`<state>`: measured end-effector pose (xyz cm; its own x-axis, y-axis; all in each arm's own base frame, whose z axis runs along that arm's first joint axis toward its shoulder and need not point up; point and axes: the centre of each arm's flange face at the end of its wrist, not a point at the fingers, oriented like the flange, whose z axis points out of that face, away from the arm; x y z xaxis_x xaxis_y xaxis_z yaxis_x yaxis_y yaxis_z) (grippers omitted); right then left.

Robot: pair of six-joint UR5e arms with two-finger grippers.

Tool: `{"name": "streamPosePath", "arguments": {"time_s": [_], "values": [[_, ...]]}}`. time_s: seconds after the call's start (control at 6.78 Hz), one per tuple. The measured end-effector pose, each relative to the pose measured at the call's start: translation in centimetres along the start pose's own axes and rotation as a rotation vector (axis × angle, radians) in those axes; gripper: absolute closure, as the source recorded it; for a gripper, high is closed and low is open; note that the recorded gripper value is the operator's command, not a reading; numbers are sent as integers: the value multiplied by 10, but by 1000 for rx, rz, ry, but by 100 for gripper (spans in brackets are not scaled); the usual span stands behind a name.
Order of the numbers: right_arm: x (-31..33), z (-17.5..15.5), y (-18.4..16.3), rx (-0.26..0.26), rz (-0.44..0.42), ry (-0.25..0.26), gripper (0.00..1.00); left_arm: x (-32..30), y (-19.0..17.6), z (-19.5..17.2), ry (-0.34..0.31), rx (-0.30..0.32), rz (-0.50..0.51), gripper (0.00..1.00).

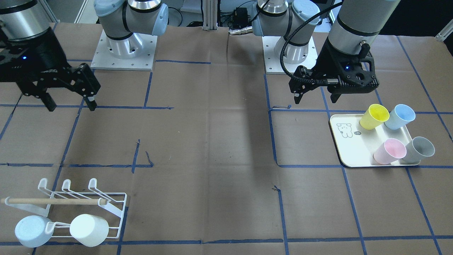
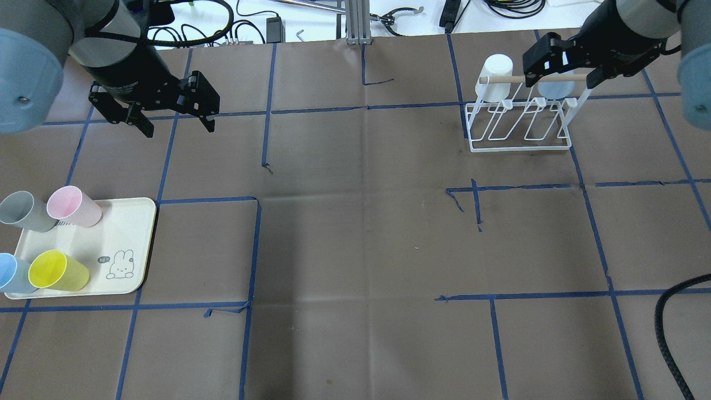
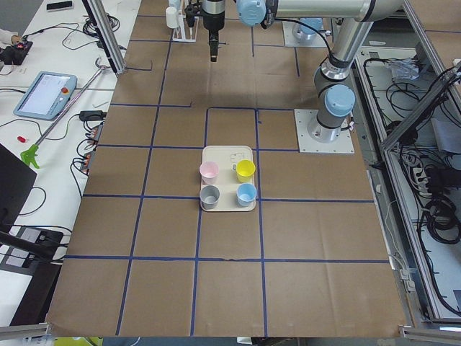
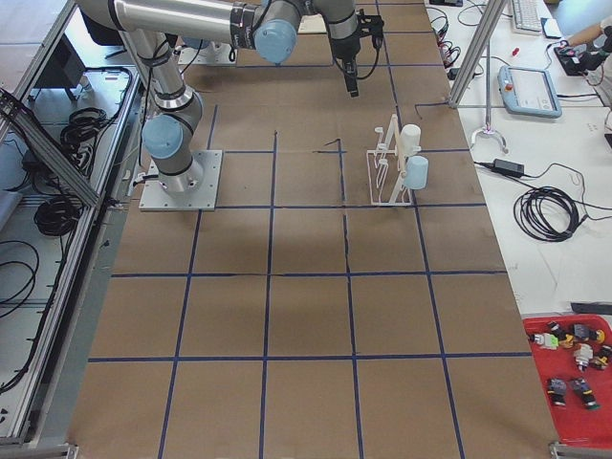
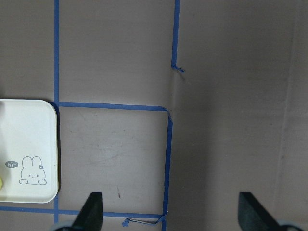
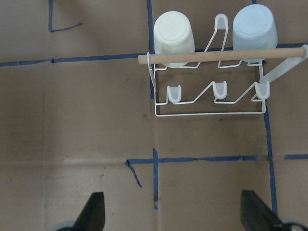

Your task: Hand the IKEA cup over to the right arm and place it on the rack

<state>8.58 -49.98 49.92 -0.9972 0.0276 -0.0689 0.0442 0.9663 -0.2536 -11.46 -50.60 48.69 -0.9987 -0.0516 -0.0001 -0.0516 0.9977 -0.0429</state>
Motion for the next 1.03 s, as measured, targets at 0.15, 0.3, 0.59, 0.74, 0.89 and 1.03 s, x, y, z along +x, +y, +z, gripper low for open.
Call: {"name": "streamPosePath", "arguments": {"time_s": [0.15, 0.3, 0.59, 0.74, 0.89, 1.03], "values": [[-17, -12, 7, -43, 3, 20, 0, 0, 0, 0, 0, 0, 0, 1], [-26, -21, 11, -90, 18, 26, 0, 0, 0, 0, 0, 0, 0, 1], [-42, -23, 19, -142, 23, 28, 0, 0, 0, 0, 1, 1, 0, 1], [-49, -19, 20, -156, 12, 33, 0, 0, 0, 0, 1, 1, 0, 1], [-54, -11, 18, -173, 3, 36, 0, 0, 0, 0, 2, 1, 0, 1], [-60, -7, 18, -183, -8, 40, 0, 0, 0, 0, 2, 1, 0, 1]]}}
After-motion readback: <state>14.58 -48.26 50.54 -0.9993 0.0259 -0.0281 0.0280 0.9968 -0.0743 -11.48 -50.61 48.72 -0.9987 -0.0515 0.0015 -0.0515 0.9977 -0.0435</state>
